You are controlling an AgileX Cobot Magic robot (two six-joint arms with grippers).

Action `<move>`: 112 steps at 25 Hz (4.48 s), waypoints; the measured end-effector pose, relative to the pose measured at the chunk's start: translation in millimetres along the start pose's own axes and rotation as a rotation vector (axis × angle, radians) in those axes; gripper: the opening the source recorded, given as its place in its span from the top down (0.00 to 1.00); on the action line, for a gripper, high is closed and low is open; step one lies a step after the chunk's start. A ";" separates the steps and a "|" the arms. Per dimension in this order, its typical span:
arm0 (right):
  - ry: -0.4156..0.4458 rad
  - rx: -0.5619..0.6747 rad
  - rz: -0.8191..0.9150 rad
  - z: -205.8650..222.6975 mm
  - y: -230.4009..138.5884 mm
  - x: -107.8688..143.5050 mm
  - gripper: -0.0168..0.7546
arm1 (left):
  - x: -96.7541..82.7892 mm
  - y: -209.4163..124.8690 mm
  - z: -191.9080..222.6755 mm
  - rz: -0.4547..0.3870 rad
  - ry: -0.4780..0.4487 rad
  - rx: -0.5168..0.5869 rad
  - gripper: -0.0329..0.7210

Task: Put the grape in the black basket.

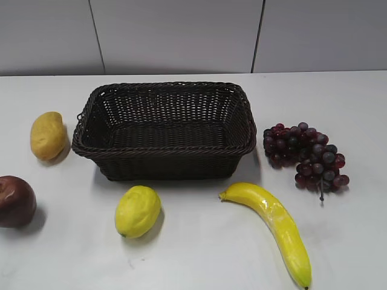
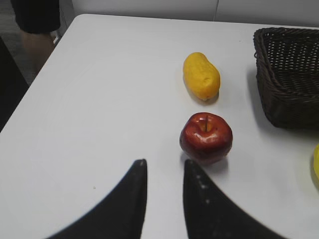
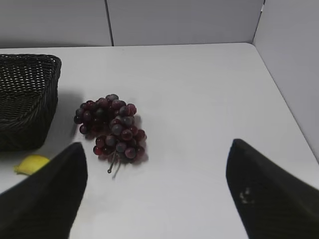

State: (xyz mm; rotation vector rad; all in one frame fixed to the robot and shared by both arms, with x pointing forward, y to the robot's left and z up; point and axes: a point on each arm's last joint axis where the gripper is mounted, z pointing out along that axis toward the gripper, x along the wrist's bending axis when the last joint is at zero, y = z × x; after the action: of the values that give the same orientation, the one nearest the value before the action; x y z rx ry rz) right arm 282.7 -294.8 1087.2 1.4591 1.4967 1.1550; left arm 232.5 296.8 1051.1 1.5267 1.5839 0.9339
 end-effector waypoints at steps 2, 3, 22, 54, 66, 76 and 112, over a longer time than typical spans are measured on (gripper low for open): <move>0.005 -0.022 -0.002 15.1 9.8 1.7 0.11 | 0.0 0.0 0.0 0.000 0.000 0.000 0.65; 0.007 -0.028 -0.003 22.7 13.7 2.4 0.11 | 0.0 0.0 0.0 0.000 0.000 0.000 0.65; -0.014 0.481 -0.028 228.5 12.4 9.9 0.11 | 0.0 0.0 0.0 0.000 0.000 0.000 0.65; 0.021 0.960 0.012 367.3 -82.0 12.4 0.37 | 0.0 0.0 0.0 0.000 0.000 0.000 0.66; 0.043 1.035 0.013 369.0 -64.6 16.4 0.57 | 0.0 0.0 0.0 0.000 0.000 0.000 0.66; 0.133 0.823 -0.003 336.4 67.7 39.5 0.59 | 0.0 0.0 0.0 0.000 0.000 0.000 0.66; 0.516 0.816 -0.376 379.8 -0.4 247.0 0.60 | 0.0 0.0 0.0 0.000 0.000 0.000 0.65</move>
State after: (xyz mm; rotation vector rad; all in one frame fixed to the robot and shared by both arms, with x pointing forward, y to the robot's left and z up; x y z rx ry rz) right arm 618.8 -9.2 983.8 1.2949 2.6878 0.7290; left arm 232.5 296.8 1051.1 1.5267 1.5839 0.9339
